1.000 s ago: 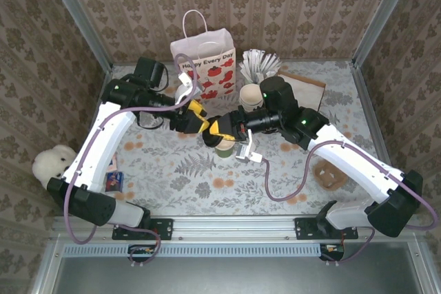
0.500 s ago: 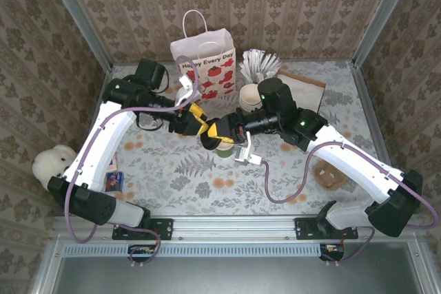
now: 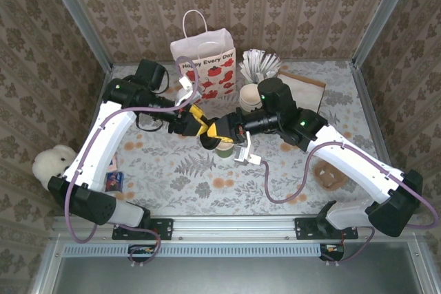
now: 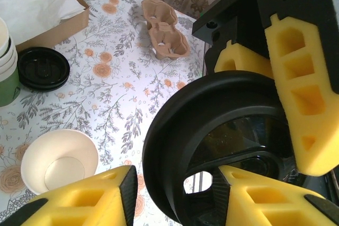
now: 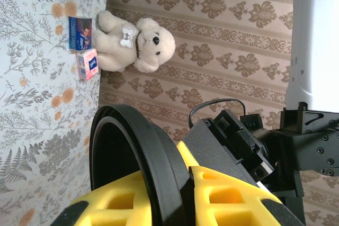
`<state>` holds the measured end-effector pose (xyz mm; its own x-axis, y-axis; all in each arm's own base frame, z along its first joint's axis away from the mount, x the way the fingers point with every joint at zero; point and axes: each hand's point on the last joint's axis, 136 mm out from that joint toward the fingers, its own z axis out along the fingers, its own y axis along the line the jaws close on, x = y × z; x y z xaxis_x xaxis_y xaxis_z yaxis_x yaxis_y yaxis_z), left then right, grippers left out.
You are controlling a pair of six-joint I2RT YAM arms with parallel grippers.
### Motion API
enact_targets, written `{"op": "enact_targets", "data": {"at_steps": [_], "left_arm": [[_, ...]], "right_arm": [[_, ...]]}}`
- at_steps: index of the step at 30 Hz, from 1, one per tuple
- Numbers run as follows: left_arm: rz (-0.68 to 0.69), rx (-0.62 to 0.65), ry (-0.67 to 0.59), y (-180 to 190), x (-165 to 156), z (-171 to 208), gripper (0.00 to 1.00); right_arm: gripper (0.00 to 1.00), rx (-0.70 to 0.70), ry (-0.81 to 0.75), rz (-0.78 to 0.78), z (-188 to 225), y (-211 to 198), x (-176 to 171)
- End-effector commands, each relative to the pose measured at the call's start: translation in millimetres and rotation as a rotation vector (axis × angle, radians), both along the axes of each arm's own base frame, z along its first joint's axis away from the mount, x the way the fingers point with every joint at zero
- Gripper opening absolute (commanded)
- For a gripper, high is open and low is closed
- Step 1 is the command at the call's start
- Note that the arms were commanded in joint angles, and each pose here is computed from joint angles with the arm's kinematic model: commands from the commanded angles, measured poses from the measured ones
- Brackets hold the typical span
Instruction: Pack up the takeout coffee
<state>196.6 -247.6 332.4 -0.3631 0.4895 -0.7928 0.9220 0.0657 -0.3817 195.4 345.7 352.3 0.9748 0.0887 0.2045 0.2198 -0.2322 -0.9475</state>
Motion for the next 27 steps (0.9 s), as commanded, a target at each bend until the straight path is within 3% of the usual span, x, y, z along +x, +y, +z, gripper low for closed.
{"op": "enact_targets", "data": {"at_steps": [1,9,27], "left_arm": [[-0.03,-0.025,-0.002,-3.2,-2.7,2.1,0.43],[-0.04,-0.042,0.001,-4.7,-3.2,2.5,0.34],[-0.027,-0.042,-0.037,-4.5,0.2,4.9,0.0]], "right_arm": [[0.0,0.073,-0.384,0.129,23.8,1.4,-13.6],[0.0,0.073,-0.387,0.134,23.6,4.8,-13.6],[0.0,0.055,-0.381,0.125,20.0,6.7,-11.8]]}}
